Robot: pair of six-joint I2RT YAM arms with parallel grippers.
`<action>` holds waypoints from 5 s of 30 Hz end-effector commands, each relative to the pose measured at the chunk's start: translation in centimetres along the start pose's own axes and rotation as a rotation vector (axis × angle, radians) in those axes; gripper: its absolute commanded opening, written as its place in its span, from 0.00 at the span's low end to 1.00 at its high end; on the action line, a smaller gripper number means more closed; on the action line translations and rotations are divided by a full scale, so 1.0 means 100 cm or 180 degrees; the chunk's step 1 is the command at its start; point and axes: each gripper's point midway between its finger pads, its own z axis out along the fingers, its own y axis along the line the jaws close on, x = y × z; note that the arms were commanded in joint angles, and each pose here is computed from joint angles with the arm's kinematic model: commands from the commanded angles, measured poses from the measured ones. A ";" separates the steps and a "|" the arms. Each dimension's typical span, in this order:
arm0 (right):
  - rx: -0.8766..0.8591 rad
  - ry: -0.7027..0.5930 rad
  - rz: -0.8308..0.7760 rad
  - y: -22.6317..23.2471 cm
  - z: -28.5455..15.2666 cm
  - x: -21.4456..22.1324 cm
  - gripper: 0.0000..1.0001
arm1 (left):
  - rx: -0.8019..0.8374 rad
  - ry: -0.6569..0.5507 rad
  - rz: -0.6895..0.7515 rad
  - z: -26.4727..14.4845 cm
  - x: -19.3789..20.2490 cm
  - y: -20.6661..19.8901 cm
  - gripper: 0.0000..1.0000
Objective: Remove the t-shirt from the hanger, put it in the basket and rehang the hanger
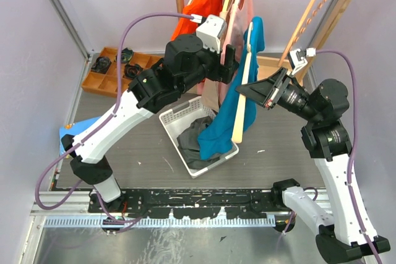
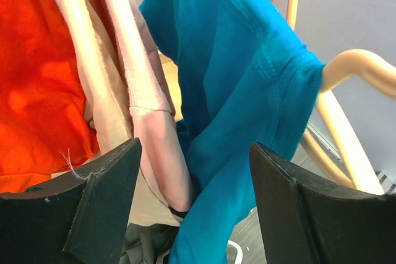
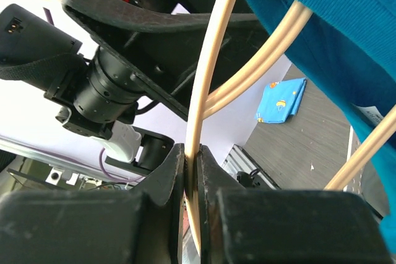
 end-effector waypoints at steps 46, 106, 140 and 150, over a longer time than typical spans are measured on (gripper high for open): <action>0.0083 -0.0004 -0.0347 -0.027 0.005 0.002 0.00 | 0.0176 0.0044 -0.0280 0.005 0.008 0.006 0.76; 0.0036 -0.0072 -0.0387 -0.019 0.011 -0.010 0.01 | 0.0836 -0.0025 -0.0562 0.036 0.006 -0.026 0.30; -0.0214 -0.0091 -0.0467 0.008 -0.006 0.001 0.01 | 0.1096 -0.0239 -0.0536 0.011 -0.006 -0.026 0.60; -0.0305 -0.0050 -0.0466 0.014 -0.002 -0.002 0.01 | 0.1380 -0.0331 -0.0564 0.006 -0.015 -0.041 0.64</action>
